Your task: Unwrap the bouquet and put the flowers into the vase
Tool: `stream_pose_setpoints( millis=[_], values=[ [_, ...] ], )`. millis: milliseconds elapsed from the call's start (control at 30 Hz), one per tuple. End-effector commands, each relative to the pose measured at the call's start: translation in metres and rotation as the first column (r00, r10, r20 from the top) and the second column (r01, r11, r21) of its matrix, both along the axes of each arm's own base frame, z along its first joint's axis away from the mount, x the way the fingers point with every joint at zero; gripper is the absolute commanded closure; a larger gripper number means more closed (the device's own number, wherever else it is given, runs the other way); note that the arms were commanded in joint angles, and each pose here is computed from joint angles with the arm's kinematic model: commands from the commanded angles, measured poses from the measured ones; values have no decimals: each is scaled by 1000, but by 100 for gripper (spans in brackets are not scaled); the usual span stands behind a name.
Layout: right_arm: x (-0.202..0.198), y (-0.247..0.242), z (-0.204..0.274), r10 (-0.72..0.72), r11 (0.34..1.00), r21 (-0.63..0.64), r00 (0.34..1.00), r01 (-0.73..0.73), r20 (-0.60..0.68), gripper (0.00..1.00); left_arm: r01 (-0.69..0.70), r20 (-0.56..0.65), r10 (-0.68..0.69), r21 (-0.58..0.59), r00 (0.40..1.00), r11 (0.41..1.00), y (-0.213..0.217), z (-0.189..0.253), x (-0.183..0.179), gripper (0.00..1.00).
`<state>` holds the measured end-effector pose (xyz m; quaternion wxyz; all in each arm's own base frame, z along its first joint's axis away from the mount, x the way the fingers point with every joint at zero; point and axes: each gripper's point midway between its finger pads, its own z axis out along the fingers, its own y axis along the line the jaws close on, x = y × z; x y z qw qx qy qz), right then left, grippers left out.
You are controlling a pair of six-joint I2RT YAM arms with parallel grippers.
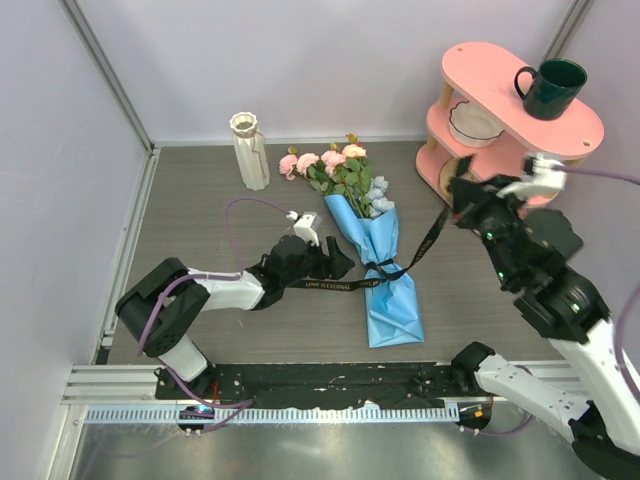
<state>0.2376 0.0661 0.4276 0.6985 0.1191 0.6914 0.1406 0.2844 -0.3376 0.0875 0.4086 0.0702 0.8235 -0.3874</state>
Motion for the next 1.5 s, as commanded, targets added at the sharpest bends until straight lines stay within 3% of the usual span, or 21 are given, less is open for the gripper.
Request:
stream_pose_setpoints(
  millis=[0,133,167,233,433,567,633,667,800,867,933,967,1100,1367,1467],
  values=[
    [16,140,4,548,831,104,836,-547,15,99,-109,107,117,-78,987,991,20,29,12,24],
    [26,222,5,765,605,251,639,-755,78,99,-298,188,316,-119,930,947,67,56,18,20],
    [28,234,23,776,571,256,614,-780,140,99,-332,201,351,-125,914,935,76,60,18,18],
    [38,273,-1,806,549,273,587,-790,78,99,-427,218,442,-117,870,897,103,56,18,18],
    [72,323,-79,790,610,327,587,-722,-175,89,-485,256,532,-226,807,845,134,77,7,19],
    [76,302,-116,712,700,235,632,-674,-307,51,-446,274,502,-244,820,861,129,81,4,19],
    [77,282,-127,652,750,169,669,-640,-357,44,-416,290,470,-231,833,880,121,83,5,19],
    [76,257,-141,568,809,115,716,-576,-406,42,-396,297,450,-224,842,890,116,84,5,19],
    [59,190,-186,408,885,22,752,-465,-518,43,-182,338,249,-218,908,959,71,96,-3,20],
    [43,165,-217,350,902,-2,737,-431,-578,47,-90,321,145,-180,936,980,49,83,-7,20],
    [30,146,-214,328,920,7,760,-392,-562,49,79,322,-14,-191,947,978,17,92,-18,20],
    [20,137,-230,312,923,3,745,-384,-590,50,119,281,-70,-163,957,979,6,72,-19,20],
    [-1,123,-249,315,929,41,727,-368,-610,51,300,195,-264,-186,944,935,-45,64,-32,26],
    [-11,114,-281,288,938,47,698,-343,-656,48,303,109,-293,-92,950,948,-78,34,-39,27],
    [-11,107,-293,259,948,38,698,-315,-667,50,225,77,-225,2,971,974,-75,17,-29,36]
  ],
)
